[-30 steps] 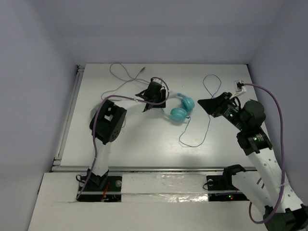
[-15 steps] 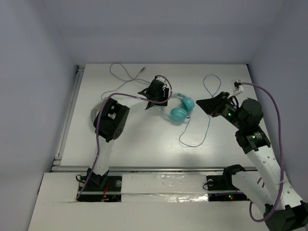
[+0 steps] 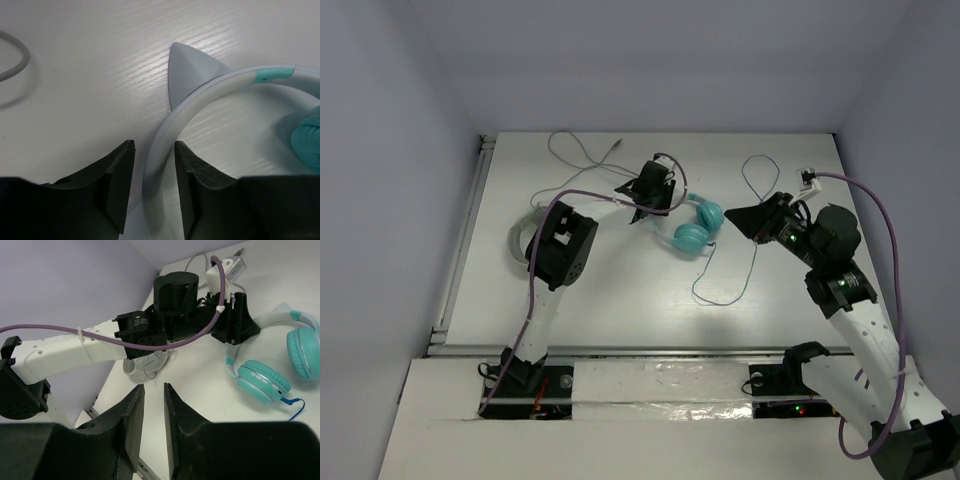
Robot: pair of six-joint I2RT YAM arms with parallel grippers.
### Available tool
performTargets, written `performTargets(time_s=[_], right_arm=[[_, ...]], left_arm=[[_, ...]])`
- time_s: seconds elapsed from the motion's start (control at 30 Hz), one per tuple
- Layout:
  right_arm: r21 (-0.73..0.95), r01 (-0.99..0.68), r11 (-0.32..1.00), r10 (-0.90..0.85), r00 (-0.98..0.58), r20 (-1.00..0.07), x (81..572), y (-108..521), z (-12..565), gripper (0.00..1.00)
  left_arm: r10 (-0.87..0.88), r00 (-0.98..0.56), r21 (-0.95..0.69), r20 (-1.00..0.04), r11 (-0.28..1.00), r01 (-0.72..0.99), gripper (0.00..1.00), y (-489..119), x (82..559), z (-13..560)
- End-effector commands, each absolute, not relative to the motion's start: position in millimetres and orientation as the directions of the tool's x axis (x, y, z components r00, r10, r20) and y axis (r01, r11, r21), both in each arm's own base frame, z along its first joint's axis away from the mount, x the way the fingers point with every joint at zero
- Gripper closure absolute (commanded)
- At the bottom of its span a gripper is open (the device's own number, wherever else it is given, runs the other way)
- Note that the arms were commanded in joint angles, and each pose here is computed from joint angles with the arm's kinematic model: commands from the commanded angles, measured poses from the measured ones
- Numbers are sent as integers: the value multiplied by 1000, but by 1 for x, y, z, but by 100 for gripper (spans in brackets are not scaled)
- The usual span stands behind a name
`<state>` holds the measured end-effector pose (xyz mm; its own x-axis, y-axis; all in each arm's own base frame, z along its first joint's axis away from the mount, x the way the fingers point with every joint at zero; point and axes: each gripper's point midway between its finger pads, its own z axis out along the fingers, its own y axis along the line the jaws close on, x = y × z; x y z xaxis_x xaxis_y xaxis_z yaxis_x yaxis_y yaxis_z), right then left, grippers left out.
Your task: Wrap the headphones
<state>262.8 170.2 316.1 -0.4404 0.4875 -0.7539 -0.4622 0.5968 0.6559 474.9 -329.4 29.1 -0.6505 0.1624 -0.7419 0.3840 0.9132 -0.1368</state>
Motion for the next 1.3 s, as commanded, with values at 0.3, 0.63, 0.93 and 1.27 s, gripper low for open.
performTargets(time_s=[0.3, 0.63, 0.93, 1.27], right_arm=[[620, -492, 611, 519, -343, -783, 263, 164, 338, 73], [608, -479, 633, 502, -344, -793, 276, 165, 326, 100], [559, -497, 664, 455, -324, -829, 284, 165, 313, 25], [527, -598, 604, 369, -376, -850, 293, 195, 283, 13]], left_arm=[[247, -707, -101, -663, 906, 411, 100, -322, 435, 19], [15, -586, -291, -810, 858, 424, 100, -294, 431, 219], [-89, -512, -364, -854, 806, 467, 100, -244, 422, 337], [-152, -460, -417, -875, 720, 555, 100, -240, 400, 409]])
